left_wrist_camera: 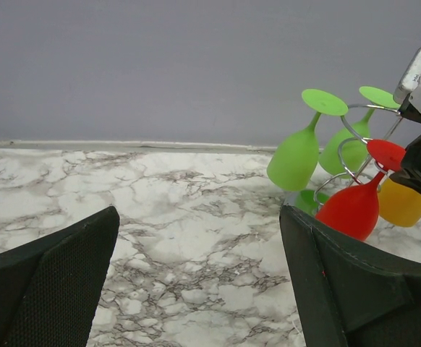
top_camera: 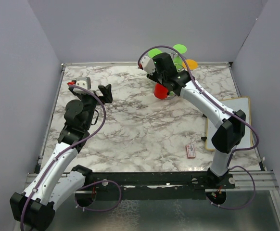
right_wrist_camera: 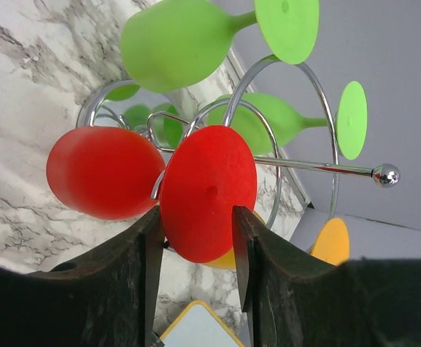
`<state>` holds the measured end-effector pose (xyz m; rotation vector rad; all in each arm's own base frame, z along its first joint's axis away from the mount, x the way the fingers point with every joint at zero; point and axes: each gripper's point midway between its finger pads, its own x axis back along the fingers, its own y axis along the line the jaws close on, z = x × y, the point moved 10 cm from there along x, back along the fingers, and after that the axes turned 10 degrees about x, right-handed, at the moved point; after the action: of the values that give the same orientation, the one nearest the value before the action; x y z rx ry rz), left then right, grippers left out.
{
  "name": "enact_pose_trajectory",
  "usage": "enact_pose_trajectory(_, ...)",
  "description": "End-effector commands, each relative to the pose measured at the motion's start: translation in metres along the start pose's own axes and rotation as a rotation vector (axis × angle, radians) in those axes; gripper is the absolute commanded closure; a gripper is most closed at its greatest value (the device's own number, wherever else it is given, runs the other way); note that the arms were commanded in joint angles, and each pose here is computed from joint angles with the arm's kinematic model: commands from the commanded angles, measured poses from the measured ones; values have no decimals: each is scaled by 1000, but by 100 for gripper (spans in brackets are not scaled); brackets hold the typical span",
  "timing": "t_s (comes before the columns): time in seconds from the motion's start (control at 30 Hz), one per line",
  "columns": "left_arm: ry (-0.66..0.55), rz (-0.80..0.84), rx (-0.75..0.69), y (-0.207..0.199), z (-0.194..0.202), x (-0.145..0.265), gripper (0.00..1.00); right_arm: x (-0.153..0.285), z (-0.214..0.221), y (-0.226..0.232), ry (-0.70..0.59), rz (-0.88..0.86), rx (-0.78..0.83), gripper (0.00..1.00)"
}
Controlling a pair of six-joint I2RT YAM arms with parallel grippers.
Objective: Take the wine glass off the wine glass rack
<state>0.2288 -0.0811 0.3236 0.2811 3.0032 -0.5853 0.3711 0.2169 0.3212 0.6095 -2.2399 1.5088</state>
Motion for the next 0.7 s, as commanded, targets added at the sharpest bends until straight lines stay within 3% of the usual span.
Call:
enact_pose_trajectory(0.0,-25,13,9,-3,-5,1,5,7,-7,-10,-32,51,-20,59)
enact_pose_trajectory(0.4,-25,14,9,-3,-5,1,5,12,-10,-12,-48,54,-25,69)
enact_pose_trajectory(0.67,-25,14,9,-3,-5,1,5,11,-15,-10,-50,53,-20,65)
